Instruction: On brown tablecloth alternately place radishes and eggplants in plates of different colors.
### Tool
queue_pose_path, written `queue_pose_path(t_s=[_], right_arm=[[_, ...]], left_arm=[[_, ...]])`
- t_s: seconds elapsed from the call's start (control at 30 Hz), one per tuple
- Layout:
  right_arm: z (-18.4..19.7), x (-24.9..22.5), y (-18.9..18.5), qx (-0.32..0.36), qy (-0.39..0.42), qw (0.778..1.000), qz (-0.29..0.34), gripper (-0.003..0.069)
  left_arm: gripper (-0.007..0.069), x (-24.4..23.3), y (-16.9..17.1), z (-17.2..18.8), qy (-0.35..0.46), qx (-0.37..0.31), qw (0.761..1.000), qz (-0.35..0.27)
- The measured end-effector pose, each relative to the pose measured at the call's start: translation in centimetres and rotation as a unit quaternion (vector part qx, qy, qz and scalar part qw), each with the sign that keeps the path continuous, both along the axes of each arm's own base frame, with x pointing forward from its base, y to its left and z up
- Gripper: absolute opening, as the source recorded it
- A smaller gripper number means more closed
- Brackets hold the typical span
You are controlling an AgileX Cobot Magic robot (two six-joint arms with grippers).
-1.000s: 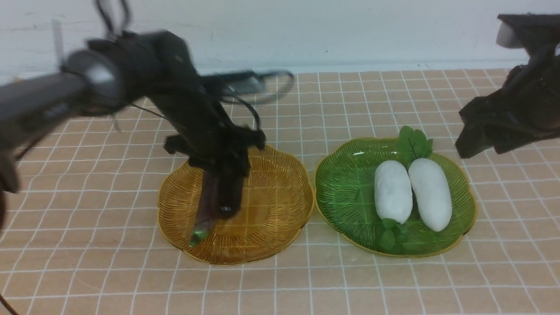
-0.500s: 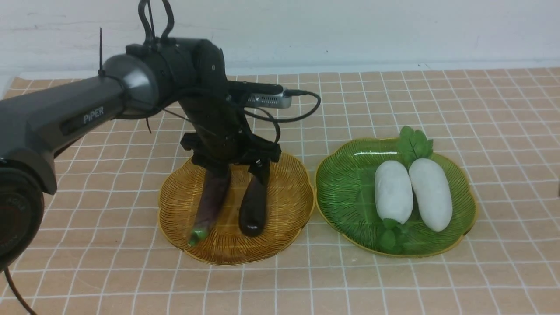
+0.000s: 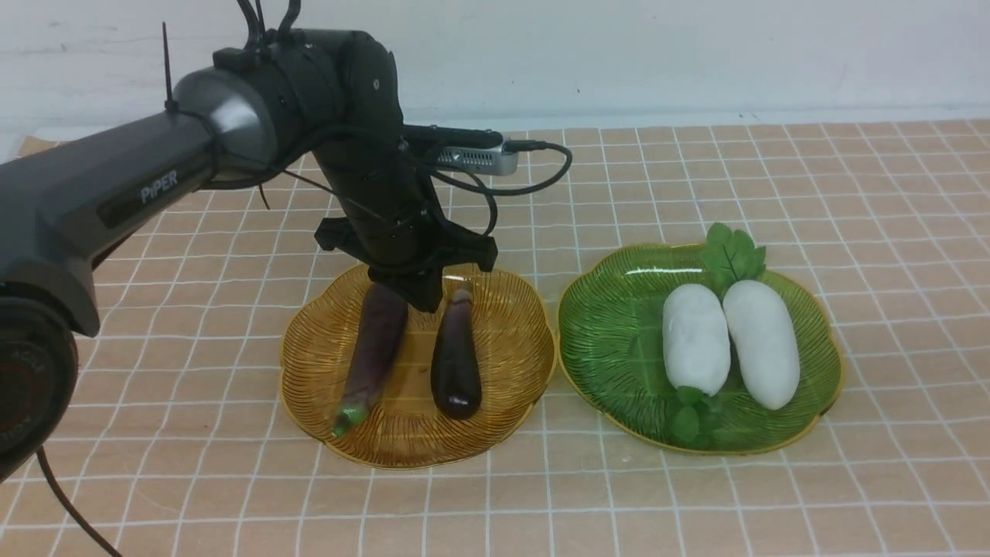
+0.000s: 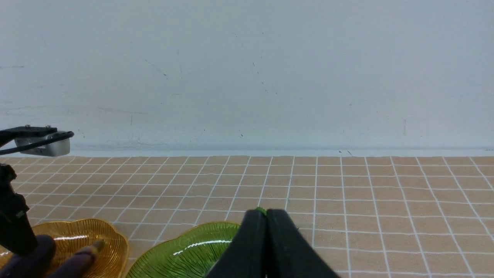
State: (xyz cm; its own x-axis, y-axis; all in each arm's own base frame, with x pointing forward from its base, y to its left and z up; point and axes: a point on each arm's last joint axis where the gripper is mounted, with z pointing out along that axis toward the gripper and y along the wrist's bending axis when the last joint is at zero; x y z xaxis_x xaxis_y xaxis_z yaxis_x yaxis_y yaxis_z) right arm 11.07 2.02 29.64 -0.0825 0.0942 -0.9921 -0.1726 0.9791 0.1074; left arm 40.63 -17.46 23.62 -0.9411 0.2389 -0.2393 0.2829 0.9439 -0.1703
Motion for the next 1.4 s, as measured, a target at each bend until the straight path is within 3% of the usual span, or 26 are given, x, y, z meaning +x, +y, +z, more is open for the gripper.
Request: queue_pose_path(t_s=[0.37, 0.47, 0.6, 0.77, 0.93, 1.1, 1.4], right_arm=[[0.1, -0.3, 0.0, -0.003, -0.004, 1.000, 0.002, -0.0015], [-0.3, -1.8, -0.3, -0.040, -0.025, 0.999, -0.015, -0.0015], [-4.3, -4.0, -0.9, -0.104, -0.041, 0.994, -0.009, -0.0015], [-9.7, -5.2, -1.2, -0.106, 0.015, 0.994, -0.020, -0.0015], [-11.4, -5.6, -1.2, -0.113, 0.037, 0.993, -0.016, -0.0015], [-11.8, -5.7, -1.2, -0.118, 0.059, 0.991, -0.012, -0.0015], [-11.8, -5.7, -1.2, -0.118, 0.060, 0.991, -0.012, -0.0015]], left_arm=[[-0.0003, -0.1, 0.1, 0.1, 0.003, 0.004, 1.000, -0.003], [-0.0003, -0.1, 0.1, 0.6, 0.004, 0.007, 1.000, -0.010], [-0.0003, -0.4, 0.2, 3.1, -0.013, 0.005, 1.000, -0.023], [-0.0003, -1.9, 0.8, 8.4, -0.071, -0.008, 0.997, -0.043], [-0.0003, -5.0, 2.2, 14.5, -0.143, -0.019, 0.988, -0.050], [-0.0003, -9.8, 4.3, 18.0, -0.180, -0.022, 0.982, -0.048], [-0.0003, -21.1, 9.5, 16.6, -0.177, 0.021, 0.983, -0.046]])
